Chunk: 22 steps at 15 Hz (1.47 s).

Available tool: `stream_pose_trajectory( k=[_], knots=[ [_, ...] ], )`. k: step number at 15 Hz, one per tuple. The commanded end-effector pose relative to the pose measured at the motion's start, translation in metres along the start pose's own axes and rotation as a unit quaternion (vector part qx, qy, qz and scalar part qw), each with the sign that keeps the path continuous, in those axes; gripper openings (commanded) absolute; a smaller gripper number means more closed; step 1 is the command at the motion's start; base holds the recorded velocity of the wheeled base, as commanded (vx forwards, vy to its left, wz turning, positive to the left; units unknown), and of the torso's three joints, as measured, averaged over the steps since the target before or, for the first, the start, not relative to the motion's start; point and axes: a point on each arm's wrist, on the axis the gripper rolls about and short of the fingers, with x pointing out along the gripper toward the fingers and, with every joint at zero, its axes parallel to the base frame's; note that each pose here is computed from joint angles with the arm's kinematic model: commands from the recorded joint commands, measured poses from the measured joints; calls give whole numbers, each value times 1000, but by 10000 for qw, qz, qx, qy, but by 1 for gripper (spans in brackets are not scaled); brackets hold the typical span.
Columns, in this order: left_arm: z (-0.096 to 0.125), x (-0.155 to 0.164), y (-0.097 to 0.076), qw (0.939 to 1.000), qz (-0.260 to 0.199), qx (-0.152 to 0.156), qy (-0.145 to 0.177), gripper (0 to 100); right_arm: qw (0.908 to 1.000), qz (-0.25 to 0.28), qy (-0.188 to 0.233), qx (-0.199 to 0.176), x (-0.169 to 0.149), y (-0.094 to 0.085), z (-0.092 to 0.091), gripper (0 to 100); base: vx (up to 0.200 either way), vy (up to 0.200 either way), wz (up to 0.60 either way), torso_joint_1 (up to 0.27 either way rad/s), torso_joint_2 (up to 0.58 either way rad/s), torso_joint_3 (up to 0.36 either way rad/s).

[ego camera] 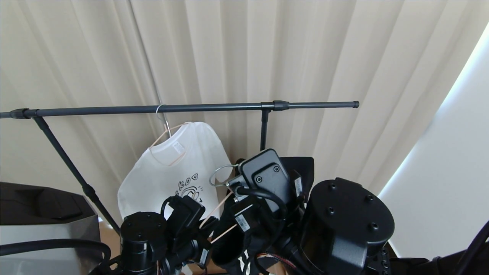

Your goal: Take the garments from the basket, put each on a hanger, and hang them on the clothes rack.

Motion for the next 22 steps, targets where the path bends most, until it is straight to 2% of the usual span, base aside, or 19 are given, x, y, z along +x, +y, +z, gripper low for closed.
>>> stream_pose_trajectory(
  k=[1, 7, 8, 12, 22],
  knots=[
    [-1, 0, 0, 10000, 2, 1, -24, 0, 10000, -93, -5, 19, 4, -5, 1, 0, 0, 0, 0, 0, 0, 0],
    [-1, -2, 0, 10000, 9, 4, -85, 0, 9990, -438, 69, 21, 18, -25, -4, 0, 0, 0, 0, 0, 0, 0],
    [-2, -2, 0, 10000, 6, 6, -54, 0, 9985, -550, 41, 60, 21, -32, -1, 100, 0, 0, 0, 0, 0, 0],
    [-4, -3, 0, 10000, -7, 9, -9, 0, 9966, -816, 26, 103, 29, -50, 1, 100, 0, 0, 0, 0, 0, 0],
    [-4, -2, -1, 10000, -21, -1, -11, 0, 9977, -659, 160, -4, 29, -37, -10, 100, 0, 0, 0, 0, 0, 0]
  ],
)
